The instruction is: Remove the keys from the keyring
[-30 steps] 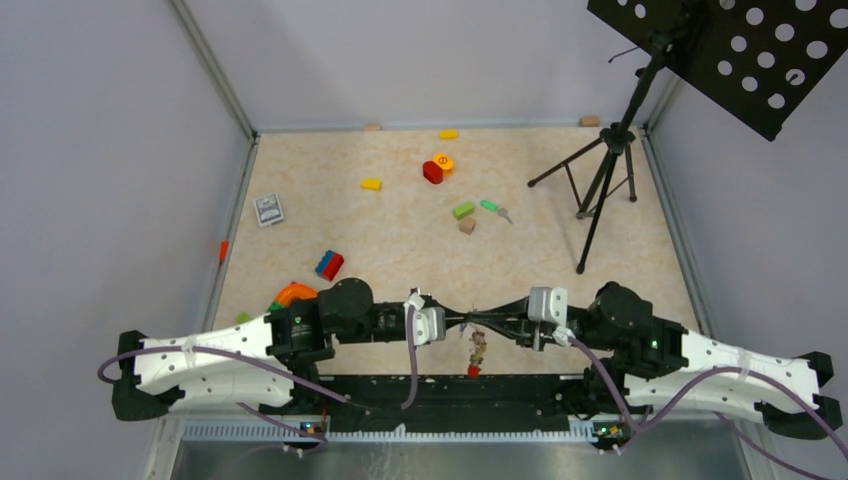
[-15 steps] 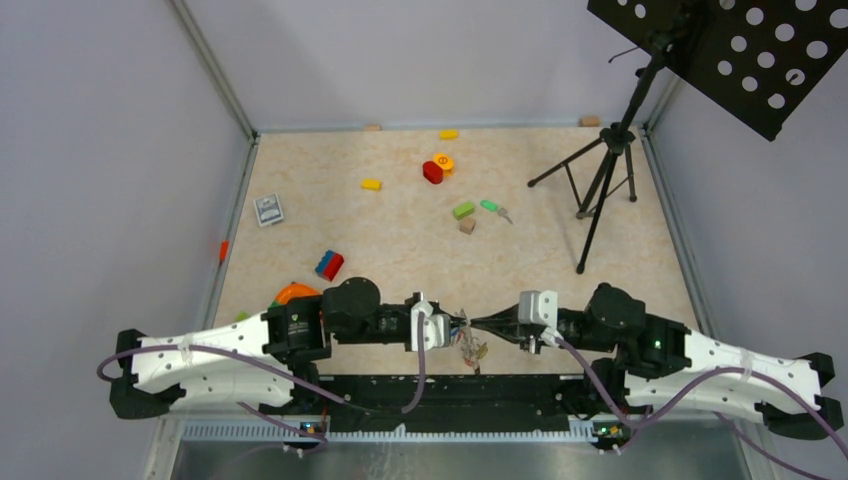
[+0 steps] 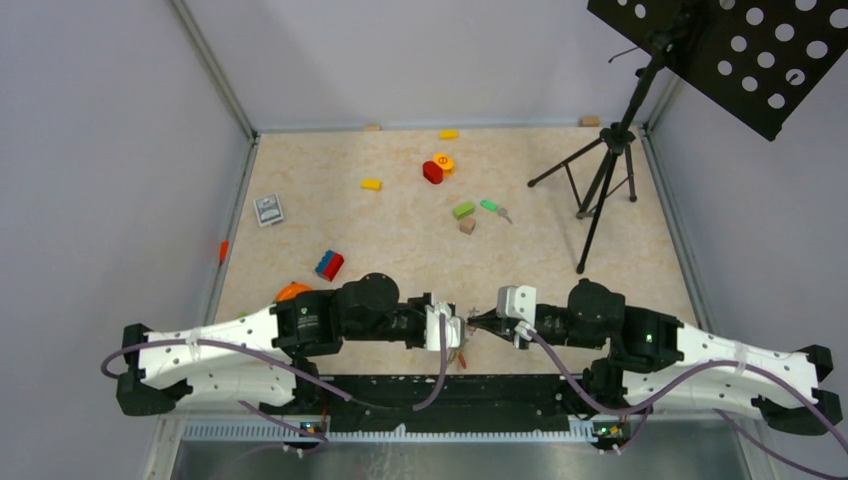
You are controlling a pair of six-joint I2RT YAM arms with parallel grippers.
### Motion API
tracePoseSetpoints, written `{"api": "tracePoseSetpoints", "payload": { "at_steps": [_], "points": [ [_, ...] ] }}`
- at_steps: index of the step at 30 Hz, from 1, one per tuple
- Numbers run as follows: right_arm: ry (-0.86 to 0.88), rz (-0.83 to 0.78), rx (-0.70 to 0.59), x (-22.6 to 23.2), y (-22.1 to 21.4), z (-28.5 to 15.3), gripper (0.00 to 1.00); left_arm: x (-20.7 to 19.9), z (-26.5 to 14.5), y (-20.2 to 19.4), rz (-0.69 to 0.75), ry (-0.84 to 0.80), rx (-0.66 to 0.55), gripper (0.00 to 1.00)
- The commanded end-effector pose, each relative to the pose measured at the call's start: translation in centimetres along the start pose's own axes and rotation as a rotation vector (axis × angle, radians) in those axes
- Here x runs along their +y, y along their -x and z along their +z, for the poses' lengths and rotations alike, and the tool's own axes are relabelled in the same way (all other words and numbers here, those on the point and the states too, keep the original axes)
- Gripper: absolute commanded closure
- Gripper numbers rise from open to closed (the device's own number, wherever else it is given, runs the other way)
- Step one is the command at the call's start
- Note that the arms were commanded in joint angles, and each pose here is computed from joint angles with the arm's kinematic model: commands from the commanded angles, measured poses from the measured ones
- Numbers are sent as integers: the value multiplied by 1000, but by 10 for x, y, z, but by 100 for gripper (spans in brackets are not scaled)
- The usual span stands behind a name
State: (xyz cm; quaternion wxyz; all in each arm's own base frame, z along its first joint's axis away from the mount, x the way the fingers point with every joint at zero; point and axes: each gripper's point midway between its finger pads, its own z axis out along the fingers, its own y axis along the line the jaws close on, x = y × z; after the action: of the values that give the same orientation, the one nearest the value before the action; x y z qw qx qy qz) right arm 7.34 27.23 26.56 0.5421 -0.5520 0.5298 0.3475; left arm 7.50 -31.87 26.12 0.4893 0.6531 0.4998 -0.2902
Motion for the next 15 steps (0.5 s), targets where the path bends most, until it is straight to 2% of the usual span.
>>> {"api": "tracePoseSetpoints", "payload": {
  "at_steps": [1, 9, 15],
  "points": [
    [-85, 14, -7, -17, 11, -2, 100, 9, -3, 26, 20, 19, -73, 100],
    [-128, 40, 39, -22, -7, 7, 100, 10, 2, 21, 28, 9, -29, 100],
    [-135, 55, 8, -22, -5, 9, 100, 11, 4, 16, 38, 3, 10, 100]
  ]
}}
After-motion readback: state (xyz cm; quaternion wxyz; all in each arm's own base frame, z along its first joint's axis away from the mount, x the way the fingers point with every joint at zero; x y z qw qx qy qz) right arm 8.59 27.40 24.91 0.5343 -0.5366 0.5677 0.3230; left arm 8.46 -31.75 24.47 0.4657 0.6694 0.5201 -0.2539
